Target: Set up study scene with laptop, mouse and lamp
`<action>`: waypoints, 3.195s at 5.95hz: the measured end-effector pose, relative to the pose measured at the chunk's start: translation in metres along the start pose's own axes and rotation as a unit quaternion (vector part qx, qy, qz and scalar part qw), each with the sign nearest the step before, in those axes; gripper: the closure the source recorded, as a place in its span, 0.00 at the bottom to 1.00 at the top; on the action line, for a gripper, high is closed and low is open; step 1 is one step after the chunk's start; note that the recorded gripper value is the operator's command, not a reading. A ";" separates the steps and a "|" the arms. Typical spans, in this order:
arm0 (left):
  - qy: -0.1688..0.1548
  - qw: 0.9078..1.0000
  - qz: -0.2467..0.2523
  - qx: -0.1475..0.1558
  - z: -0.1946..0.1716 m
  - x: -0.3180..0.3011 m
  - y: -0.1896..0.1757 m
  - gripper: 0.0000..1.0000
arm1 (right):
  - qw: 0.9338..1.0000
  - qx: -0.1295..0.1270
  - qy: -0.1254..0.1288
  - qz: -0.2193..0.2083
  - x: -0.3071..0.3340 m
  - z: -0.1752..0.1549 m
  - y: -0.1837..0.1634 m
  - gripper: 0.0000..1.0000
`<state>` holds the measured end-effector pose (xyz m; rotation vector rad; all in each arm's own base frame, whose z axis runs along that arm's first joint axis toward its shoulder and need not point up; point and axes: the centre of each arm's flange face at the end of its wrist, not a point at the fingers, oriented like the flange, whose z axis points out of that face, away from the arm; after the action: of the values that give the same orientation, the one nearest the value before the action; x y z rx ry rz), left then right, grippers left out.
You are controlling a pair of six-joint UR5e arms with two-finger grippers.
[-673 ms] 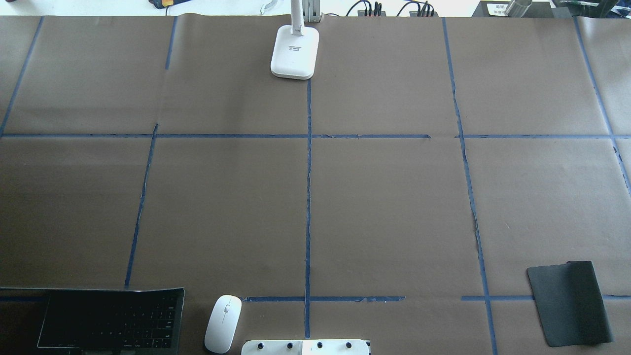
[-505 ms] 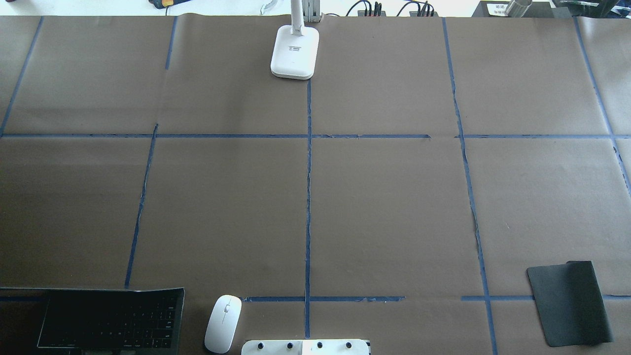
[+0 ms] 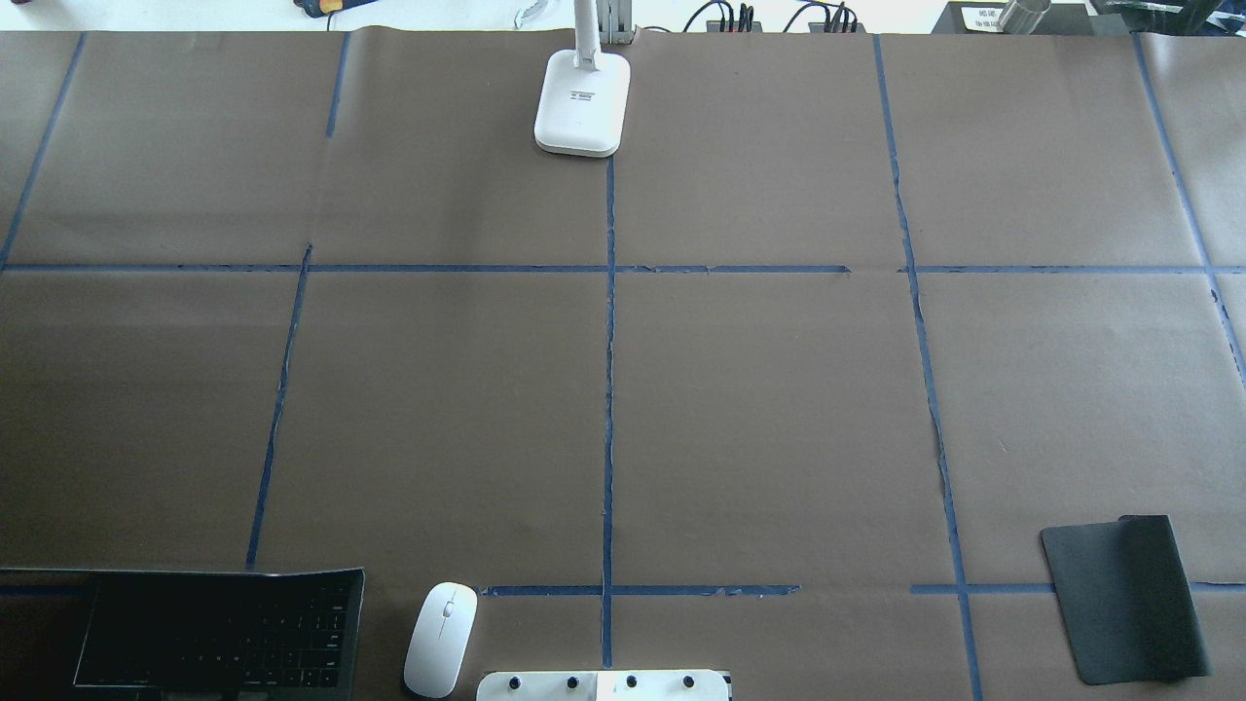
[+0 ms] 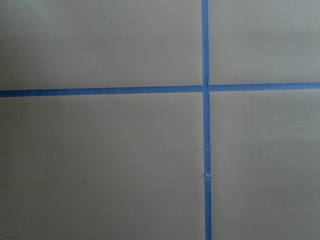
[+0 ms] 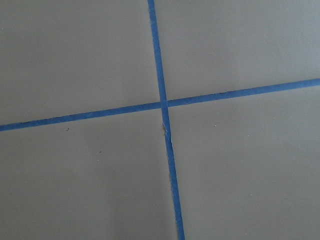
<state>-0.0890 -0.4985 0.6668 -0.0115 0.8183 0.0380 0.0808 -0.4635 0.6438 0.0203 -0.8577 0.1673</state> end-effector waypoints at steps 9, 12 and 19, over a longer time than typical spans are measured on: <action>-0.004 0.999 -0.029 0.033 -0.043 0.043 0.000 0.00 | 1.000 0.002 0.000 -0.001 -0.003 -0.002 -0.003 0.00; -0.001 0.992 -0.124 0.036 -0.118 0.139 0.046 0.00 | 1.000 0.005 -0.001 -0.008 -0.005 -0.003 -0.004 0.00; 0.006 0.855 -0.518 0.006 -0.101 0.403 0.155 0.00 | 1.000 0.015 -0.005 -0.016 -0.029 -0.011 -0.021 0.00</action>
<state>0.1070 -0.3339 0.3043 -0.4422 0.7371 -0.9933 0.0738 -0.4872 0.6154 0.0622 -0.8637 0.1497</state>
